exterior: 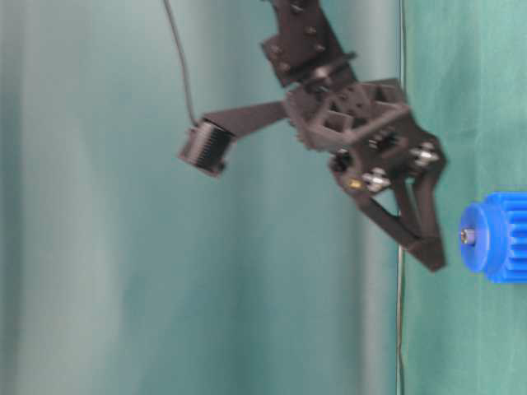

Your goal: Insert the shaft placed at a random location into the center hole of the small gear at another random location.

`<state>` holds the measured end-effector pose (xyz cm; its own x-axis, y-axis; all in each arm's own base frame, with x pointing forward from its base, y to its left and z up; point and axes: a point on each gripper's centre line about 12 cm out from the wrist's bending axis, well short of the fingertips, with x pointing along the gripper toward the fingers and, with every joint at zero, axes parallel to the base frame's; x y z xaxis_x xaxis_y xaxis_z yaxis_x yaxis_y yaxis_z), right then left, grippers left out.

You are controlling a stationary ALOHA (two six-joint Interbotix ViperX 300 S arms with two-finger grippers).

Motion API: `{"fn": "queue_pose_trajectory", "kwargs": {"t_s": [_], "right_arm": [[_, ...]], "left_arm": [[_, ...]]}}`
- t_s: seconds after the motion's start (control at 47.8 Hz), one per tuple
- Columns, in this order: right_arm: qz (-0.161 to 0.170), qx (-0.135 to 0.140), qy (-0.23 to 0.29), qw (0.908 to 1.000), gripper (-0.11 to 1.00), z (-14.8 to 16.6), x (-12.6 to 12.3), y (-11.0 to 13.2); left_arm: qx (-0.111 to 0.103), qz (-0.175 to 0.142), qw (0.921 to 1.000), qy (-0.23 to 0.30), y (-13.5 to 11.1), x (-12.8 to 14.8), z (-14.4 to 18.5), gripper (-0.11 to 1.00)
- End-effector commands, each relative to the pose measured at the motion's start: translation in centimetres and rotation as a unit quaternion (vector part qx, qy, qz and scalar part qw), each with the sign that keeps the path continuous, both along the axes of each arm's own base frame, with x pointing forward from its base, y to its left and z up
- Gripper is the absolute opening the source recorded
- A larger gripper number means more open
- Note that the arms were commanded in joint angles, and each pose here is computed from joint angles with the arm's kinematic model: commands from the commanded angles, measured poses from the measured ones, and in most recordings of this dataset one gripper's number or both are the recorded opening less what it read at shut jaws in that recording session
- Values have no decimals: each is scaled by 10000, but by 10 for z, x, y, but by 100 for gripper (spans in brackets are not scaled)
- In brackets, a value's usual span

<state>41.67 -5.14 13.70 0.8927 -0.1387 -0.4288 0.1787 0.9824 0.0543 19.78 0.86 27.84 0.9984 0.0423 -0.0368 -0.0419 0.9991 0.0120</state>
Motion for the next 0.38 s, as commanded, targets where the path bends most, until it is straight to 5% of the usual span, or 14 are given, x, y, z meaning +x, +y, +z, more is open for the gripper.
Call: {"fn": "queue_pose_trajectory", "kwargs": {"t_s": [0.0,0.356], "right_arm": [[-12,21,-282,9996,78,27,-3,1],[-2,-2,-503,9987,78,51,-24,4]], "left_arm": [[27,12,9999,-99,1,2,8,0],[19,4,9999,-99,0,2,8,0]]}}
